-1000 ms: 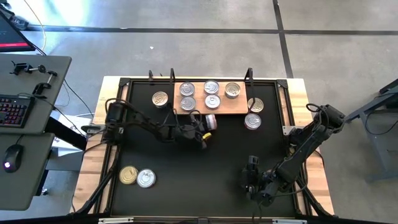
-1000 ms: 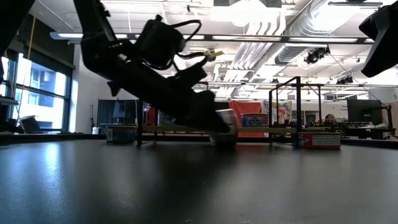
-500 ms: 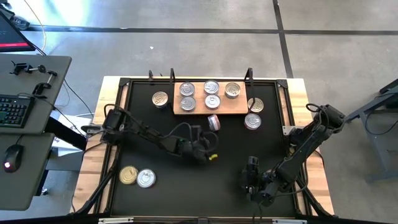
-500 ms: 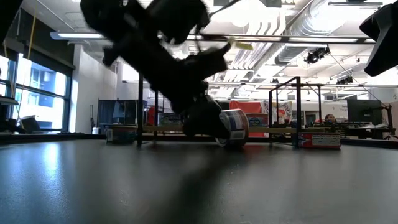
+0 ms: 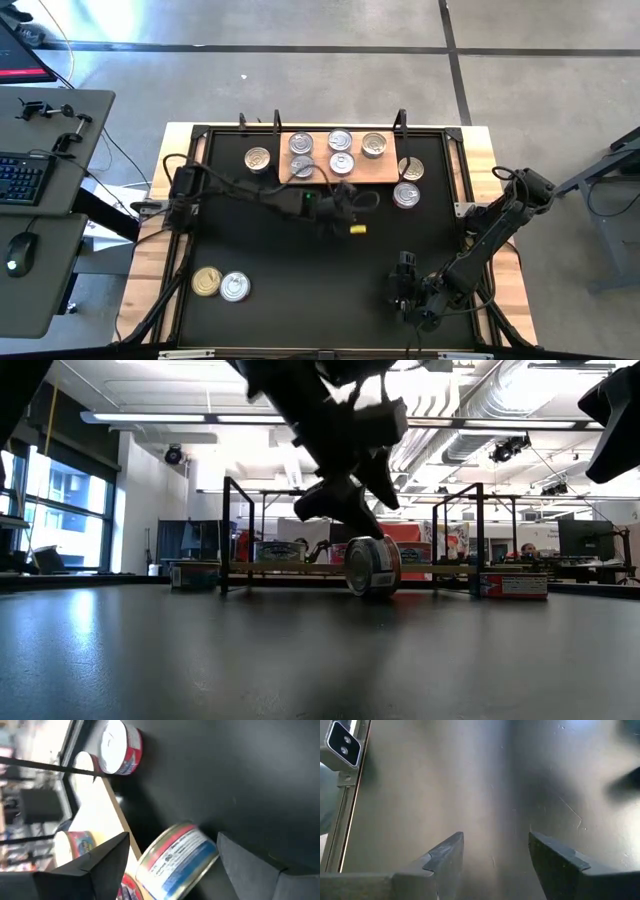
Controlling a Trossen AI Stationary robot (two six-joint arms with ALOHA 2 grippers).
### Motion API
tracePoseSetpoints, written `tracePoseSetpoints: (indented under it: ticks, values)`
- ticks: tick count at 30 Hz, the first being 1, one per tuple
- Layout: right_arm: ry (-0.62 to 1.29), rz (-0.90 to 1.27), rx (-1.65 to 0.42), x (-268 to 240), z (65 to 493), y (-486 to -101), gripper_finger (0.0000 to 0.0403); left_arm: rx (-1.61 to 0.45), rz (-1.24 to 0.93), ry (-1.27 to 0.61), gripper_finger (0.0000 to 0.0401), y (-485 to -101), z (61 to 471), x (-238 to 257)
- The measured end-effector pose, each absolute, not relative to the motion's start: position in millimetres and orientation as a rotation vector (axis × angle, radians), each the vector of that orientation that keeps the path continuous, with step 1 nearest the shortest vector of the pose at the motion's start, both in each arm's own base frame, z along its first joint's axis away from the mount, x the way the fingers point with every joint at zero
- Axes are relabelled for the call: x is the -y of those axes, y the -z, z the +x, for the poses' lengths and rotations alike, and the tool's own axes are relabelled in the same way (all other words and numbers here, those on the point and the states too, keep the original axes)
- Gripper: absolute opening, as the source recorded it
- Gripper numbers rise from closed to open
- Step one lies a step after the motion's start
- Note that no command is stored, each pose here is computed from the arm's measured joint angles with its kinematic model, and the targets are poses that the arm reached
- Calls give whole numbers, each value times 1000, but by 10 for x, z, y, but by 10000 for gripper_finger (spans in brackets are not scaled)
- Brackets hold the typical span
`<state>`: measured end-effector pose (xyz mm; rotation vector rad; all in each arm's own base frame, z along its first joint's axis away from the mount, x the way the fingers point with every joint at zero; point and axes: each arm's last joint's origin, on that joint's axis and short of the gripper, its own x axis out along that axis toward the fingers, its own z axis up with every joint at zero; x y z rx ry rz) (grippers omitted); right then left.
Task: Stack canned seafood by type on shelf
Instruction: Put the blue tuna can on the shelf aligned with the other blue tuna can
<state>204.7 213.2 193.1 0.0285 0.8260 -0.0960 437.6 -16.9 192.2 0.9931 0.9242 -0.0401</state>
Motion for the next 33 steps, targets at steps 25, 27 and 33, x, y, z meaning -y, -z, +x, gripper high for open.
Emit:
tracePoseSetpoints:
  ticks: [25,27,33]
  values:
    - [91,121,-785,-2179,2071,-1959,216,-982,1107,184,291,-1708,4406,-516]
    - [88,133,-777,-2186,2077,-1966,216,-987,1091,174,291,-1661,4418,-548]
    - [81,162,-757,-2204,2094,-1983,216,-961,995,103,291,-1663,4441,-604]
